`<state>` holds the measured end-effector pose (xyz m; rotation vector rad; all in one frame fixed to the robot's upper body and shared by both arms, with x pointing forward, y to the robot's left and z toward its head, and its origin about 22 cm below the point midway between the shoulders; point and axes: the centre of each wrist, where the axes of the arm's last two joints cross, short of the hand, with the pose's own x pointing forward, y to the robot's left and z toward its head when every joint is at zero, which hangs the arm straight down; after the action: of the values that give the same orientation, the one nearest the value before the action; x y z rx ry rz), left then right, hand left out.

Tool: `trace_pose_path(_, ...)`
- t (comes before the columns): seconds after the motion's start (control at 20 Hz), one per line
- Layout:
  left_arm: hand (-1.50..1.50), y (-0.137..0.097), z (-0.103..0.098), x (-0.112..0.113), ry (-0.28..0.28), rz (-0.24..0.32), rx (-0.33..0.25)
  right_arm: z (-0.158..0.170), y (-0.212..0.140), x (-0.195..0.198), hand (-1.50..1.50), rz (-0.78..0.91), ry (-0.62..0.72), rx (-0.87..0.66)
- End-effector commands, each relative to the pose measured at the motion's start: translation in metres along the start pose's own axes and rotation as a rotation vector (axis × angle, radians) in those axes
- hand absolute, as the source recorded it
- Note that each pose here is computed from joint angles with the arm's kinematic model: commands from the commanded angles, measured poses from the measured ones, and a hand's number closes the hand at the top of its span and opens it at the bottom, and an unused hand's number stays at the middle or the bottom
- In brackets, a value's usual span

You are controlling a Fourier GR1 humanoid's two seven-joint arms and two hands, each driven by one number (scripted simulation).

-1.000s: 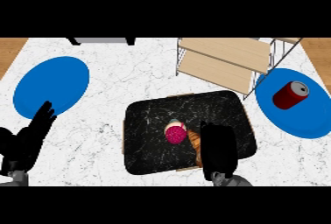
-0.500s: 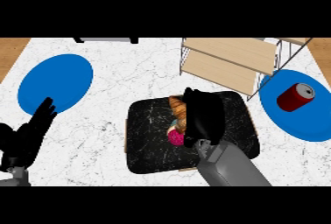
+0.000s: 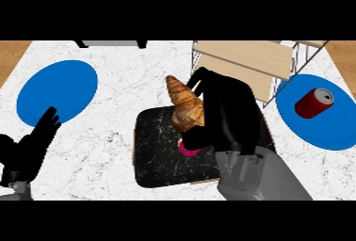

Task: Pick the croissant from the tray and place it in the tiered shelf

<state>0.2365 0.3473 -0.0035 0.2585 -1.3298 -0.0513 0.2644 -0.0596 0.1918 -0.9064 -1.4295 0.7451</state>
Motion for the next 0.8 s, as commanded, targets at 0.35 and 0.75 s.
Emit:
trace_pose_path(0.35,0.0,0.018,0.007,-0.004,0.008,0.013,0.0,0.029,-0.08,0.031,1.5,-0.177,0.044,-0.17)
trace_pose_path(0.75,0.0,0.004,0.006,0.005,-0.016,-0.003,0.02,0.002,-0.138,0.043,1.5,-0.081,0.086,-0.334)
